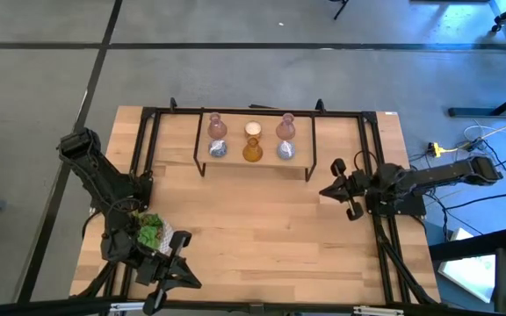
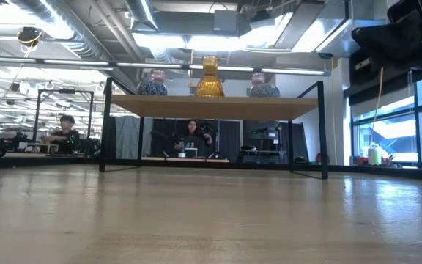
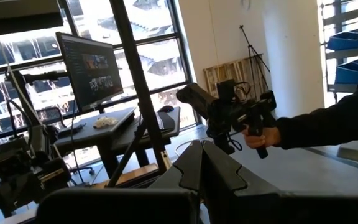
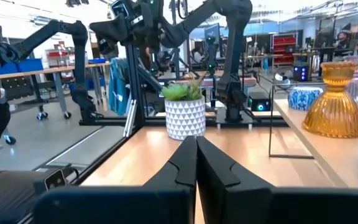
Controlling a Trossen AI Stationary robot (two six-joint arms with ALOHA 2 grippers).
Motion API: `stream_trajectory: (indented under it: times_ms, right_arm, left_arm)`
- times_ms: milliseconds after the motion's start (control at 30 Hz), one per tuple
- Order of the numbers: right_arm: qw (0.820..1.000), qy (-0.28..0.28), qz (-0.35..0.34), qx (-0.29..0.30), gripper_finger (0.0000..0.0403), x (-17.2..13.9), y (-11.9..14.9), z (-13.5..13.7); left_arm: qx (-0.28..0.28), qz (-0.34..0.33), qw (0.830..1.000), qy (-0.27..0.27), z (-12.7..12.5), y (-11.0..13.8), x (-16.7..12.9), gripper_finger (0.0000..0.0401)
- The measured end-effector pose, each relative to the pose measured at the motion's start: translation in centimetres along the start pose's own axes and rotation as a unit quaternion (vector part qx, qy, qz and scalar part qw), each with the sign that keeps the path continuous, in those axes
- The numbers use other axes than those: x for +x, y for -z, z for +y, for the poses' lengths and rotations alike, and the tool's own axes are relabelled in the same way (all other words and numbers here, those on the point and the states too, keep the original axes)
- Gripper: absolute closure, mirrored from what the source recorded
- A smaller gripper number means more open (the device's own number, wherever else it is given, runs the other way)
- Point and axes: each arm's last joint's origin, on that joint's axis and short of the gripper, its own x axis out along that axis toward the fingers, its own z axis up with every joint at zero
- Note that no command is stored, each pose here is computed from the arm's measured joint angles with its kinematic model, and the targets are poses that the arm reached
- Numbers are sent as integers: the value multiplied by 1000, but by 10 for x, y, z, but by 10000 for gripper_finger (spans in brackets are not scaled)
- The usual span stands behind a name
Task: Pick & Place candle stick holders
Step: Return to Home Position
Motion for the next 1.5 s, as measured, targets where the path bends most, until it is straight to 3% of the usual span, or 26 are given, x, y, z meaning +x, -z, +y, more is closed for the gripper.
stream_trajectory:
  times_ms: [633,833,933,1100,1267,1500]
  right_arm:
    - [998,18,47,31,398,-29,8,0]
    - [998,49,35,33,398,-30,7,-2]
    - [994,77,42,70,398,-30,9,-4]
    - [988,77,39,128,398,-29,9,-4]
    - [987,77,39,132,398,-29,9,-4]
    - [988,77,39,129,398,-29,9,-4]
  left_arm:
    - [-29,8,1000,4,-1,2,0,399]
    - [-27,9,1000,0,0,2,0,399]
    - [-18,10,1000,-4,0,2,0,399]
    - [13,10,1000,-13,2,6,0,399]
    - [2,-7,1000,30,20,15,-3,399]
    - [-37,-6,999,5,65,52,-19,399]
